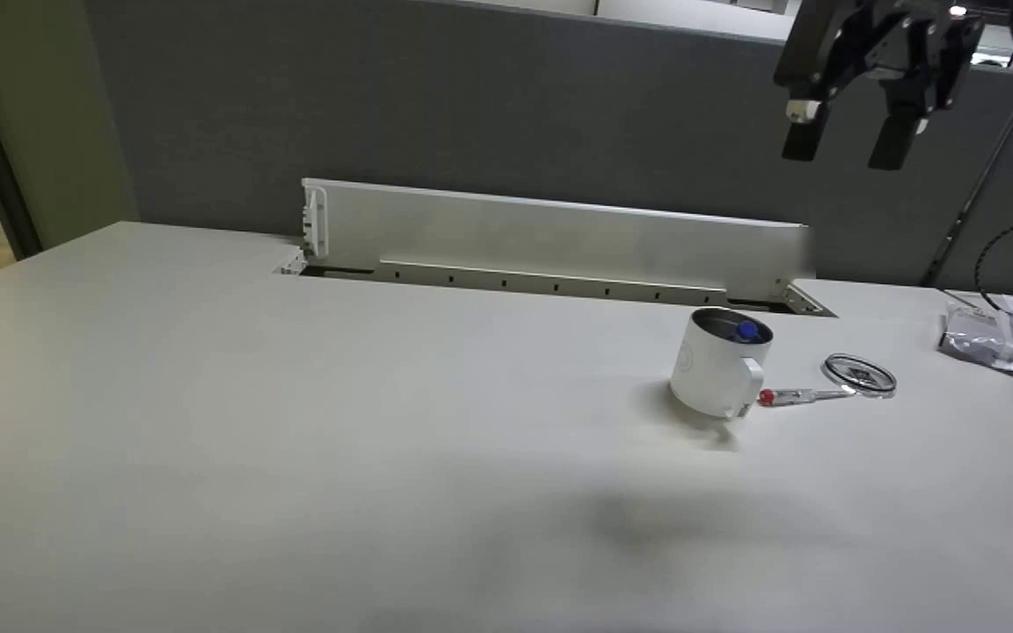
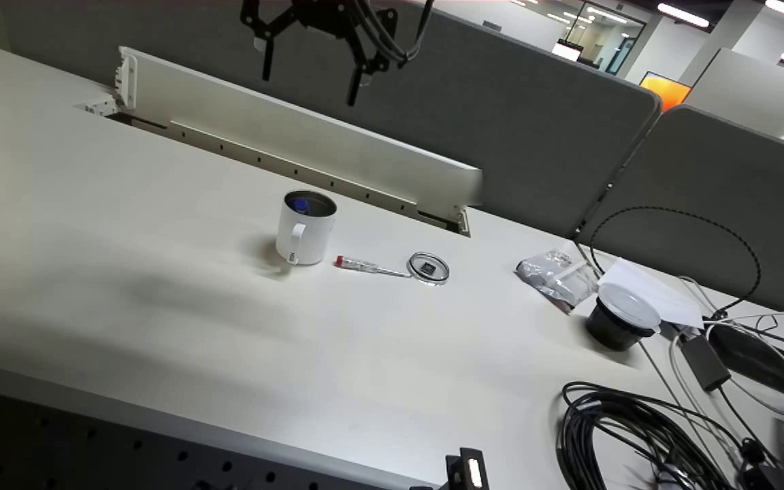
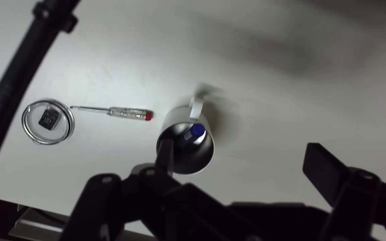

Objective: Remove the blue marker from the white mug

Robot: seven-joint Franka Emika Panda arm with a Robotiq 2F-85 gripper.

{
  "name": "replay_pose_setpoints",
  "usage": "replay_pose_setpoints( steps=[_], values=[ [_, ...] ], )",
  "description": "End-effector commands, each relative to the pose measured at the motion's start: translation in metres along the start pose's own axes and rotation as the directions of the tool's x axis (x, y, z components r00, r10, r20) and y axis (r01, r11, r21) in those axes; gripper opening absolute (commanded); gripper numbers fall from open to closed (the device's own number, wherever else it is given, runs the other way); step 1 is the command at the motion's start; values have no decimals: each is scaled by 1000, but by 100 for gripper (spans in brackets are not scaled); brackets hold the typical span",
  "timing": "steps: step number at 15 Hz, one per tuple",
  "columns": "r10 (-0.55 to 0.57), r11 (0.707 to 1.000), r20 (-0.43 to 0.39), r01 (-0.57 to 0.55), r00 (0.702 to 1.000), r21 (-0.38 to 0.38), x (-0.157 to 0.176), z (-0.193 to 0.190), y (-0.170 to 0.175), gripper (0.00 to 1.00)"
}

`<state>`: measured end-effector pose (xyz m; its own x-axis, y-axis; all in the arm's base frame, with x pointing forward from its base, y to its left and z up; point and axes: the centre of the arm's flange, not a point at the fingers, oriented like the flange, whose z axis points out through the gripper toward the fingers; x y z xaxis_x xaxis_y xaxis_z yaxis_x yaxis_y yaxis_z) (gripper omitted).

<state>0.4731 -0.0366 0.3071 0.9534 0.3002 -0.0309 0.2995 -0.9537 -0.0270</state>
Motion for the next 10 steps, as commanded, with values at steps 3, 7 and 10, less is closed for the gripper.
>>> replay_pose_setpoints(
  steps=[3, 7, 10],
  values=[
    [25, 998, -87, -29, 996, -50, 38, 78, 17, 100],
    [48, 998, -14, -48, 999, -35, 30, 128, 22, 100],
    [45, 998, -36, -46, 998, -36, 31, 150, 27, 74]
  ],
)
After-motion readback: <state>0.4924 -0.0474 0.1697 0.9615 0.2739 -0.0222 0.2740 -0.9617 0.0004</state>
